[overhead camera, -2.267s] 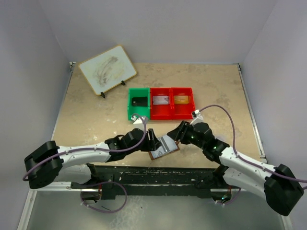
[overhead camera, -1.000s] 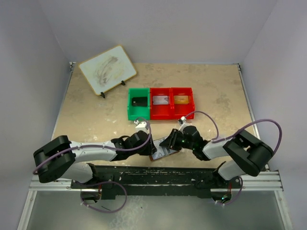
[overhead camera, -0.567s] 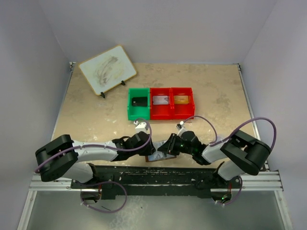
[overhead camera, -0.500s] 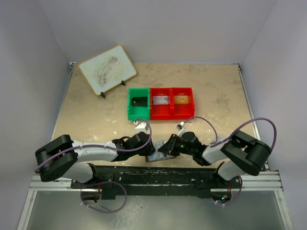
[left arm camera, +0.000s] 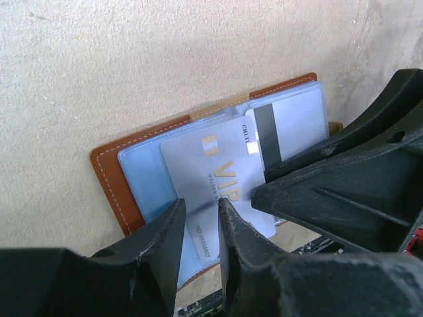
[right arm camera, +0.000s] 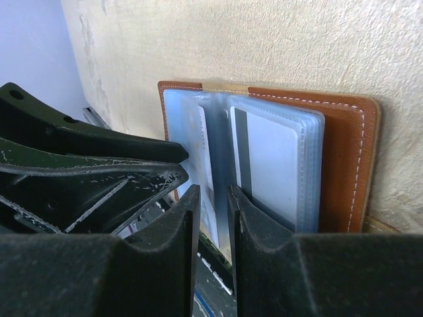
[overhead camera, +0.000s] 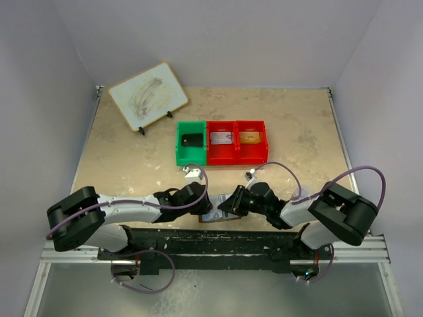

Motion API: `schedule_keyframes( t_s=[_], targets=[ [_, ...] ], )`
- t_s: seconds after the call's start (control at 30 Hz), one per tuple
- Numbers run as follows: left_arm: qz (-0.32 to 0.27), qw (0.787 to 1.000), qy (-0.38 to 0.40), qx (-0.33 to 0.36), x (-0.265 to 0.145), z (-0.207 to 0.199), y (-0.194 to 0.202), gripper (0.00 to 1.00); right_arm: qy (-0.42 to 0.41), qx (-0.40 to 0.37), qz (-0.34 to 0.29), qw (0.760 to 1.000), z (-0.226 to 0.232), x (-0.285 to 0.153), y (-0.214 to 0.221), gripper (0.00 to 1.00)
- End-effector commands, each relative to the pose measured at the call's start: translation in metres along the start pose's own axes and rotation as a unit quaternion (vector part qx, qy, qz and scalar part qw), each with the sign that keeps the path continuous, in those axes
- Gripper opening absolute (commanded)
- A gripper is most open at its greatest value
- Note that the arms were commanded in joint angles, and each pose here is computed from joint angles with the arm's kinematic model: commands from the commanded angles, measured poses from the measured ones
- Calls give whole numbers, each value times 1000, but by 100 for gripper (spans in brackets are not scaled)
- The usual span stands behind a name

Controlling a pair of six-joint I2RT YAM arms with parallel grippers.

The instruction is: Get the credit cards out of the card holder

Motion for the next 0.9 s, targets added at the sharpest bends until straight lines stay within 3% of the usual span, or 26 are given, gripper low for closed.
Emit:
schedule_keyframes(
  t_s=[0.0,0.2,0.67,0.87],
  targets=[
    [18,999,-44,20,-4,15,9,25,3,-5,-2,1000,0,2,0,25],
    [15,999,-41,22,-5,14,7,25,-4,-1,2,1000,1,4,0,21],
    [10,999,-42,23,-9,14,5,24,5,-8,0,1000,4,2,-1,23],
    [11,999,-42,25,-9,14,5,24,1,-14,-2,1000,10,2,-2,15]
  ],
)
Point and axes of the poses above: each gripper's point midway between its finger pads, its own x axis out along the fingers, its own z axis along the line the jaws close on, y = z × x, the point moved 9 cm from there along -x, back along the fingers, and after that the axes turned 13 degrees about x, right-handed, at the moved point
